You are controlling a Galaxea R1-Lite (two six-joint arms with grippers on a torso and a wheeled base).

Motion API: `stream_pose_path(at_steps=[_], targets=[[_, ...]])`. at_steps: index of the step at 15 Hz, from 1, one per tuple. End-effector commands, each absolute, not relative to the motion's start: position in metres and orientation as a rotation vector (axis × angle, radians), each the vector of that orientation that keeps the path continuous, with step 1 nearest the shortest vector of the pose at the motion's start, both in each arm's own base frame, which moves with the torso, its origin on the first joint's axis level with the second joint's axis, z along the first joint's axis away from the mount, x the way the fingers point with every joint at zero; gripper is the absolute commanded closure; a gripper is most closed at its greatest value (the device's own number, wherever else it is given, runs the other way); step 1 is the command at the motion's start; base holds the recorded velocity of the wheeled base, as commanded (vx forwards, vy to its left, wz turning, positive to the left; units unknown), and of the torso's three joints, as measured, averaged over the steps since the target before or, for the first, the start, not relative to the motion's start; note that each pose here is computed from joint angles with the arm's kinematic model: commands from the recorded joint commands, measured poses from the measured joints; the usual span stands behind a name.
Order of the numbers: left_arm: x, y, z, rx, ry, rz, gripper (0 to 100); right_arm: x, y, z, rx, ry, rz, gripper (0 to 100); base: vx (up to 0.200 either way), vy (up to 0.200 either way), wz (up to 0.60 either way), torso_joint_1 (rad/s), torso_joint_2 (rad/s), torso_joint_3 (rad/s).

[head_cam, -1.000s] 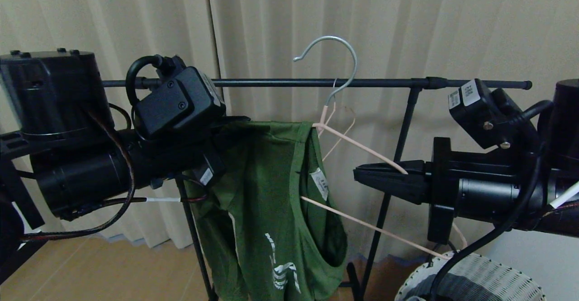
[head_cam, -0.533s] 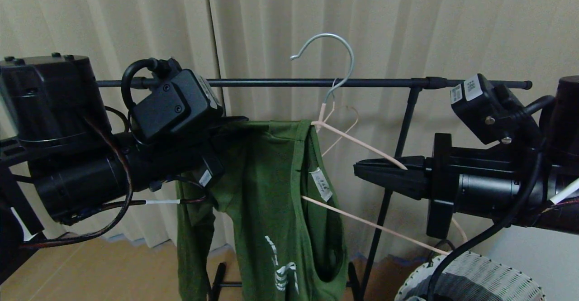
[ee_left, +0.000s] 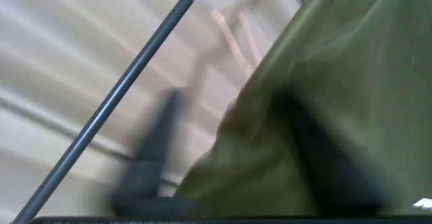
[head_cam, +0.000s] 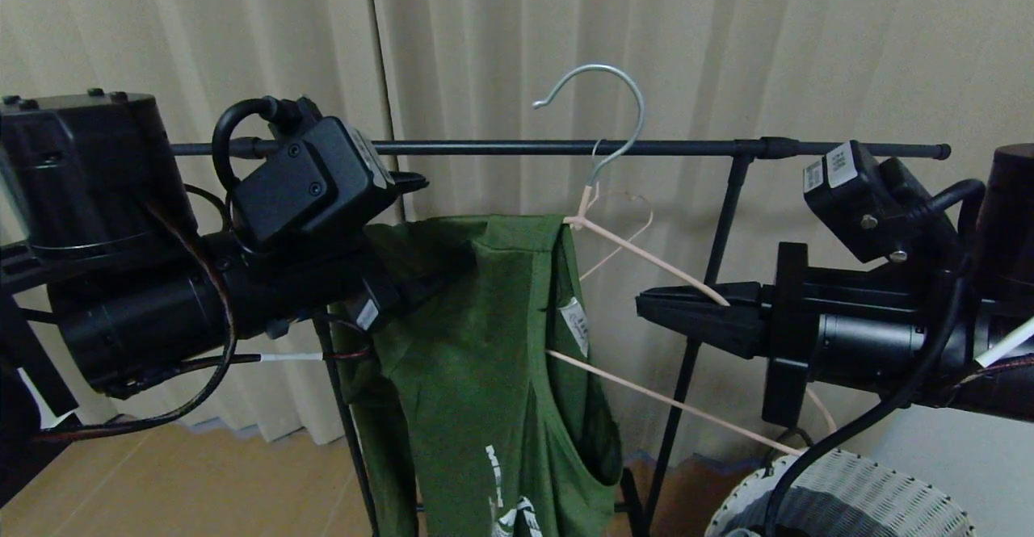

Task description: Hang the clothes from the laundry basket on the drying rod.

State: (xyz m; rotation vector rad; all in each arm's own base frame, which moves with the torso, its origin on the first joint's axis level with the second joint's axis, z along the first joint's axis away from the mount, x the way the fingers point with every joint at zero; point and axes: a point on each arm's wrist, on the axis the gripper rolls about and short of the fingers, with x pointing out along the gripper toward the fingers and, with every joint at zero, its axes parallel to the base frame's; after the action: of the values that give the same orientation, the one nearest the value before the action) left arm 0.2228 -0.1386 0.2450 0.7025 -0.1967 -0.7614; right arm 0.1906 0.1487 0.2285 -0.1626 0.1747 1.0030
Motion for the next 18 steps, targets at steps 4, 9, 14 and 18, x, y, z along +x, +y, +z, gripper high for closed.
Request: stream_pose_path(at_steps=[4, 9, 14, 18], targets=[[0.220, -0.143, 0.246, 0.697, -0.218, -0.806, 0, 0.193, 0.152, 0.221, -0.168, 0.202, 1.009, 100, 0.000, 0.000, 0.00, 0.000, 0.00, 0.000], [0.225, -0.142, 0.239, 0.707, -0.190, -0.807, 0, 0.191, 0.152, 0.223, -0.166, 0.196, 1.023, 100, 0.000, 0.000, 0.00, 0.000, 0.00, 0.000], [0.227, -0.144, 0.234, 0.708, -0.171, -0.816, 100, 0.187, 0.153, 0.225, -0.164, 0.187, 1.035, 100, 0.000, 0.000, 0.00, 0.000, 0.00, 0.000], [0.227, -0.142, 0.233, 0.707, -0.168, -0.810, 100, 0.185, 0.152, 0.227, -0.162, 0.178, 1.036, 100, 0.000, 0.000, 0.00, 0.000, 0.00, 0.000]])
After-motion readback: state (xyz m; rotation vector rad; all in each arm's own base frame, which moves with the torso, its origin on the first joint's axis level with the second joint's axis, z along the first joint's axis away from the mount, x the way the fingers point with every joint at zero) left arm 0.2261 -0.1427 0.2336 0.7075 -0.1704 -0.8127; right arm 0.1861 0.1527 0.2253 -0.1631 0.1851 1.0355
